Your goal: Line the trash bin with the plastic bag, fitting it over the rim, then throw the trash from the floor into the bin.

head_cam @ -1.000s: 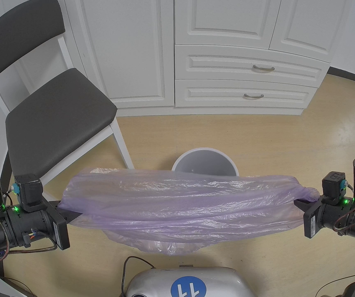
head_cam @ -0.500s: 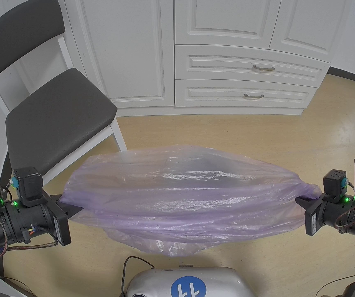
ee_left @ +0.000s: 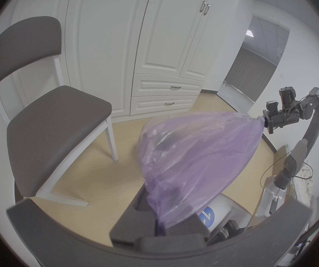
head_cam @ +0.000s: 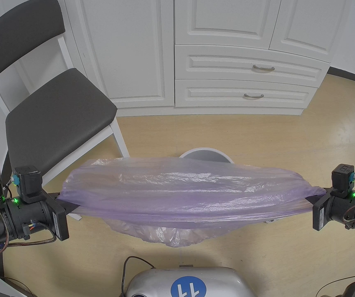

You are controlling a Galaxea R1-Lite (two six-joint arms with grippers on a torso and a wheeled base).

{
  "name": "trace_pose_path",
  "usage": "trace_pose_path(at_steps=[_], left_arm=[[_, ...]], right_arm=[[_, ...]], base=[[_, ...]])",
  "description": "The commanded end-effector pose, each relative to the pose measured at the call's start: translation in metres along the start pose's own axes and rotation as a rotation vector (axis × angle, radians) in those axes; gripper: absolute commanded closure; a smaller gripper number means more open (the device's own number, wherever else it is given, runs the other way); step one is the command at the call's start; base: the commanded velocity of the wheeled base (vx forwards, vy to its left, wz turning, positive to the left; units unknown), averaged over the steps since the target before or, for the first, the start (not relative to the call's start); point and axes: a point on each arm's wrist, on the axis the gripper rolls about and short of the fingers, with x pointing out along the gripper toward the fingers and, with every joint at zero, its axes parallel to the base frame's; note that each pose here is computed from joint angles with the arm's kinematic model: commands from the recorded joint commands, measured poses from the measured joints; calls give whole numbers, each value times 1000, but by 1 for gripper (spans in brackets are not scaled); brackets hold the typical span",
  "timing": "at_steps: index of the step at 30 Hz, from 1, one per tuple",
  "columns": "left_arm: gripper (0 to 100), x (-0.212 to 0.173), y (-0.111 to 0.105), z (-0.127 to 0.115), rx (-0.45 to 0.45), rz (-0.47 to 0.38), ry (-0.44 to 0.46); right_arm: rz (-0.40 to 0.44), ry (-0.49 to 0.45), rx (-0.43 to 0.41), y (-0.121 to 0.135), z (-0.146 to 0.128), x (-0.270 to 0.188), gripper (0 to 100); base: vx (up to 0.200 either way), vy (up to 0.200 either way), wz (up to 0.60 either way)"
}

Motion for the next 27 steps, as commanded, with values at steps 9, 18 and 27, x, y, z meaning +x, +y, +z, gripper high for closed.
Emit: trace_pose_path(at_steps=[9,18,27], left_arm=[[100,4,5,2,2,17,1],[100,61,-1,34,186,-46,-2],[100,105,-53,58,201,-223,-48]], right_arm=[[-15,0,-14,-3,1,1,100],[-26,-47,-150,3,49,33,100],[60,-114,-208,25,80,63,100]], base=[[0,0,0],[0,0,0],[0,0,0]])
